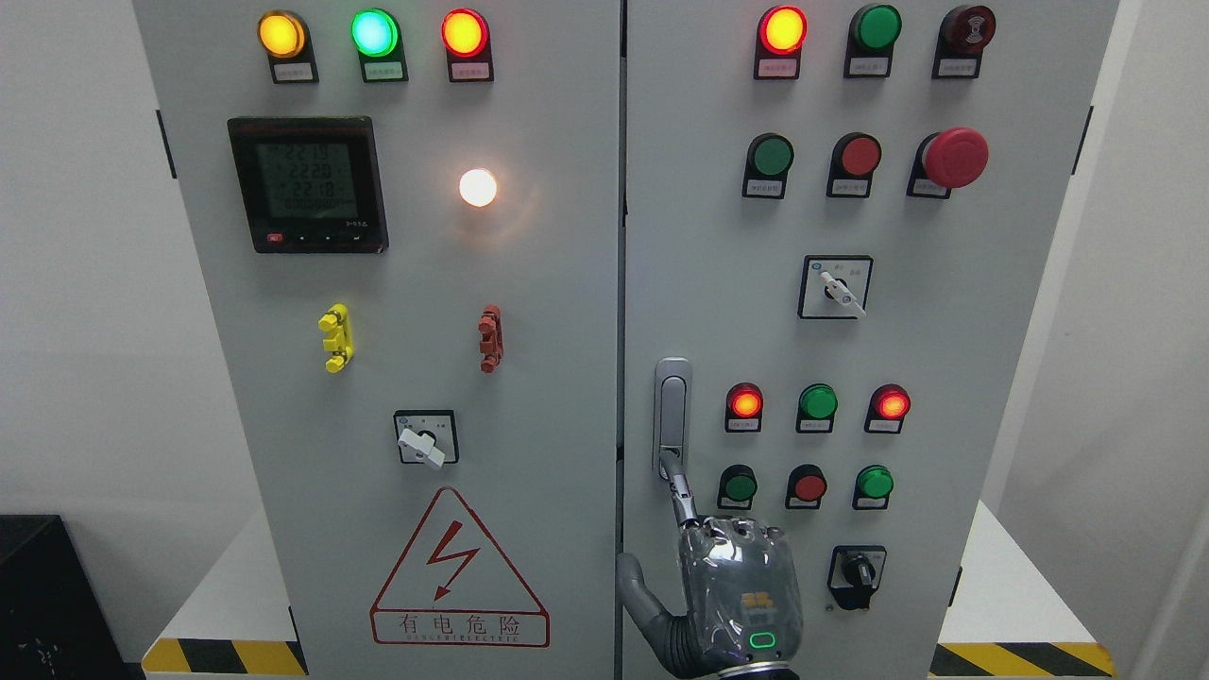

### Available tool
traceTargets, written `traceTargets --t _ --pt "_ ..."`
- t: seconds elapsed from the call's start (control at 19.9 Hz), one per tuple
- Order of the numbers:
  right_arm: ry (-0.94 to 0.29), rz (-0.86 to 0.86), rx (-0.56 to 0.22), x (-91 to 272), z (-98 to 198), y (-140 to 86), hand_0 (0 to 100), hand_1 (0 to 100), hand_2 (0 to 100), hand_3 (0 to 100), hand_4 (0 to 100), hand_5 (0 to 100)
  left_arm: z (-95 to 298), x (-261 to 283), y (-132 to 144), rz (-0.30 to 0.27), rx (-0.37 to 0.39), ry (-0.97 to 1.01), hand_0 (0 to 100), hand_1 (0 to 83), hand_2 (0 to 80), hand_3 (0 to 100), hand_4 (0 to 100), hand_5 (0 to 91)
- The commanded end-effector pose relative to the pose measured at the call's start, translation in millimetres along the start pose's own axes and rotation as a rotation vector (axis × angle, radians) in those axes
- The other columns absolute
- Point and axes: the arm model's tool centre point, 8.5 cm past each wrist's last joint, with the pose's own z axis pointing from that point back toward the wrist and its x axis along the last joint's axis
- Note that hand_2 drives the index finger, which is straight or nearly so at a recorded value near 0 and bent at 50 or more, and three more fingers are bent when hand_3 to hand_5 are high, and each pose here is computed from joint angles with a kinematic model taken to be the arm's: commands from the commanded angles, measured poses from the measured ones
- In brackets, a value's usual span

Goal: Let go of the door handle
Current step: 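Close the right hand fingers around the lower part of the silver handle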

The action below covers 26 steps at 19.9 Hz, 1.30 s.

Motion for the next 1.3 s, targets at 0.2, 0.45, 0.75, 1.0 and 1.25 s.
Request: traceTargets --t 0.2,0.45,0.75,1.0,1.25 --pt "0.001 0.007 0.02 0.3 -0.8 7.3 40 35 0 100 100 99 -0.7 6.8 -0.8 -0.022 -0.003 -0.018 0 0.0 2.3 9 1 0.0" --pt "0.022 0.01 0.027 -3.4 0.9 8.8 40 35 0 100 100 99 -0.7 6.8 -0.8 -0.022 -0.003 -0.018 0 0.0 2.3 9 1 0.0" --pt "0.025 0.01 0.043 -4.1 0.9 10.2 40 35 0 100 100 99 -0.7 6.8 -0.8 -0.022 -0.003 -0.018 0 0.0 2.3 9 1 0.0" --pt "0.027 0.005 0.062 -4.0 7.9 14.4 41 35 0 100 100 99 -0.7 6.8 -0.8 -0.022 -0.003 -0.018 0 0.0 2.3 9 1 0.0" --pt "0.035 0.003 0.082 -5.7 15.9 19.4 41 35 0 100 100 99 -0.7 6.8 -0.8 -0.022 -0.003 -0.018 0 0.0 2.2 9 1 0.0"
